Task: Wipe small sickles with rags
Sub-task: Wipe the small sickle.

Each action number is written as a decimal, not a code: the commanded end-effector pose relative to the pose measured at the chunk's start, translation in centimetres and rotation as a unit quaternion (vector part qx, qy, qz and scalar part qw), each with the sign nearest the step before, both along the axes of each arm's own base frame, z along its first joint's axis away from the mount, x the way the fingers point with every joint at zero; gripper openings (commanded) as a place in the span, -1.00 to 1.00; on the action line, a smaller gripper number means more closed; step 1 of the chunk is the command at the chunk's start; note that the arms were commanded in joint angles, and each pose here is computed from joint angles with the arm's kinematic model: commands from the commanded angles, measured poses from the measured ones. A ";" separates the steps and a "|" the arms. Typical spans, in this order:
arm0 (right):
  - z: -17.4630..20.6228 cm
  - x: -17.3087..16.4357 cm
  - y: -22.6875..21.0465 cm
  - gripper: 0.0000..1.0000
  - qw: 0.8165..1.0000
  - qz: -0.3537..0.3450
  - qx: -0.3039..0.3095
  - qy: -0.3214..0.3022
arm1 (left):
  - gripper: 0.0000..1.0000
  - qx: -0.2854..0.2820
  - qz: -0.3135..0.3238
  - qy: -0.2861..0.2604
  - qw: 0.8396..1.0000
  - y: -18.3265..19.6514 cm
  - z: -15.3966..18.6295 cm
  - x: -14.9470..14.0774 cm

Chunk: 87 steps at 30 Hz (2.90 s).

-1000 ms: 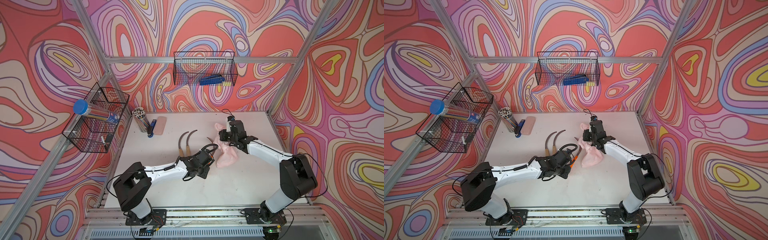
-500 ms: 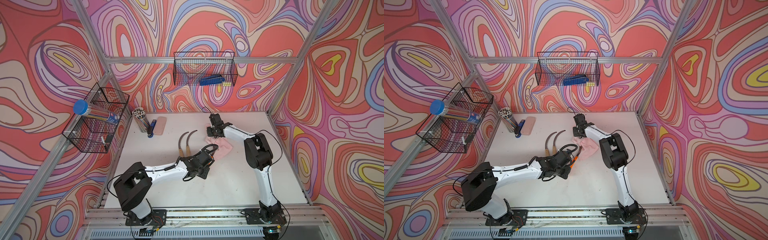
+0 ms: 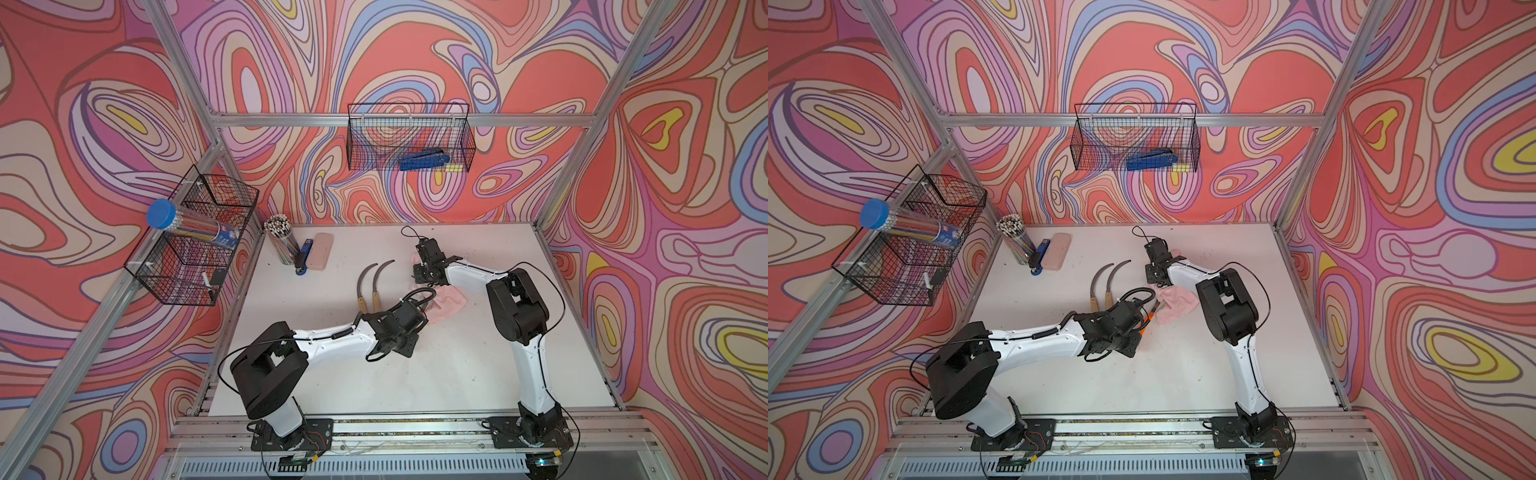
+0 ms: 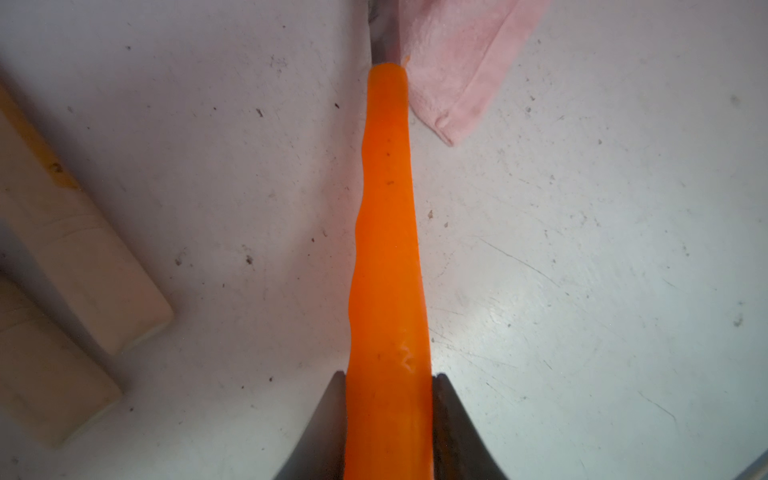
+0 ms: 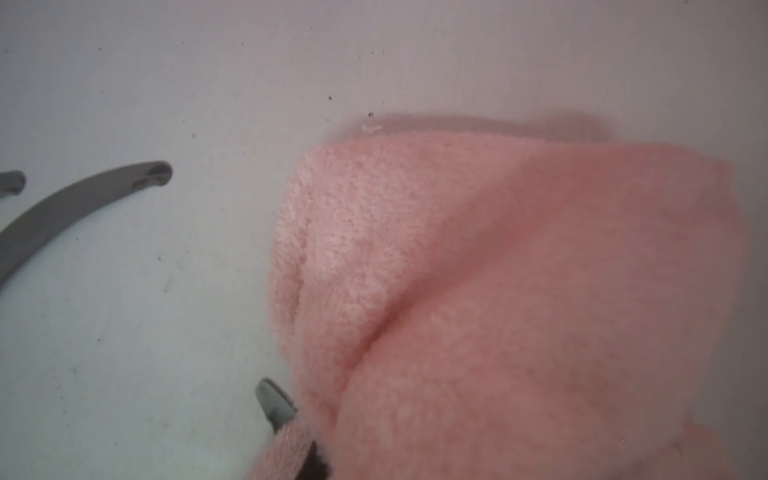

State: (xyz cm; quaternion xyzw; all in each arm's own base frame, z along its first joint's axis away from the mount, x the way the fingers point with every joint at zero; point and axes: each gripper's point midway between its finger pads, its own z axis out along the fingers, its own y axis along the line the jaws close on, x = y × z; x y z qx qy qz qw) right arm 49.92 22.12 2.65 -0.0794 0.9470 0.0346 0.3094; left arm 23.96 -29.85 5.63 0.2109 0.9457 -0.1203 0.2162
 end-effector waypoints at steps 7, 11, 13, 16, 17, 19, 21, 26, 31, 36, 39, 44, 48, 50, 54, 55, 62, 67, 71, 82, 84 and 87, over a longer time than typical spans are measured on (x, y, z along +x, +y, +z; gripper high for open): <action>-1.6 -6.6 -1.5 -1.00 0.997 -0.012 0.039 0.062 | -1.00 0.013 0.031 -0.010 0.999 0.4 0.0 1.5; -1.5 -9.0 -0.5 -1.00 0.997 0.003 0.053 0.061 | -1.00 0.011 0.031 -0.010 0.999 0.4 0.0 1.5; -1.7 -10.4 0.4 -1.00 0.997 0.016 0.045 0.060 | -1.00 0.008 0.029 -0.009 1.000 0.2 0.0 1.5; -1.8 -12.2 2.0 -1.00 0.997 0.037 0.044 0.060 | -1.00 0.010 0.027 -0.006 1.000 0.1 -0.2 1.5; -1.7 -12.8 2.5 -1.00 0.996 0.042 0.044 0.059 | -1.00 0.009 0.027 -0.006 1.000 0.1 -0.1 1.5; -1.2 -13.7 3.2 -1.00 0.996 0.049 0.048 0.054 | -1.00 0.009 0.026 -0.005 1.000 0.0 -0.2 1.5; -0.4 -14.3 3.6 -1.00 0.996 0.055 0.054 0.048 | -1.00 0.008 0.024 -0.002 1.000 -0.1 -0.3 1.5; 0.2 -14.5 3.4 -1.00 0.996 0.049 0.057 0.039 | -1.00 -0.001 0.014 0.003 1.000 -0.5 -0.2 1.2; 0.2 -12.2 3.1 -1.00 0.997 0.041 0.054 0.037 | -1.00 -0.002 0.007 0.006 1.000 -0.5 -0.2 0.9; 2.1 -8.1 2.5 -1.00 0.996 0.046 0.076 0.014 | -1.00 -0.012 -0.007 0.009 1.000 -0.7 0.2 0.3; 3.4 -6.0 3.1 -1.00 0.995 0.057 0.081 0.001 | -1.00 -0.017 -0.010 0.006 1.000 -0.7 0.6 0.2; 4.5 -2.6 5.1 -1.00 0.995 0.070 0.075 -0.005 | -1.00 -0.027 -0.018 0.005 0.999 -0.7 1.1 -0.1; 4.1 -0.8 6.9 -1.00 0.993 0.080 0.089 0.002 | -1.00 -0.026 -0.018 0.003 1.000 -0.6 1.0 -0.2; 3.4 -0.3 7.5 -1.00 0.992 0.082 0.095 0.011 | -1.00 -0.025 -0.016 0.003 1.000 -0.5 1.0 -0.2; 1.9 -0.4 7.3 -1.00 0.993 0.076 0.086 0.024 | -1.00 -0.017 -0.005 -0.004 1.000 -0.1 1.0 0.2; 1.7 -0.7 6.8 -1.00 0.994 0.071 0.080 0.026 | -1.00 -0.011 0.000 -0.008 1.000 0.1 1.0 0.3; 0.2 -3.9 4.1 -1.00 0.996 0.052 0.059 0.034 | -1.00 -0.002 0.015 -0.014 1.000 0.4 1.0 0.9; 0.6 -6.1 3.3 -1.00 0.995 0.049 0.081 0.033 | -1.00 0.006 0.024 -0.014 1.000 0.6 0.6 1.2; 2.5 -7.9 3.2 -1.00 0.992 0.052 0.115 0.022 | -1.00 0.011 0.026 -0.013 1.000 0.5 0.3 1.4; 4.2 -14.2 3.5 -1.00 0.972 0.059 0.227 0.018 | -1.00 0.003 0.019 -0.005 1.000 -0.1 0.2 1.4; 3.8 -14.6 3.9 -1.00 0.971 0.064 0.227 0.022 | -1.00 0.001 0.016 -0.003 1.000 -0.2 0.1 1.2; 3.4 -14.3 4.2 -1.00 0.973 0.063 0.220 0.025 | -1.00 -0.002 0.011 0.001 1.000 -0.3 0.1 1.1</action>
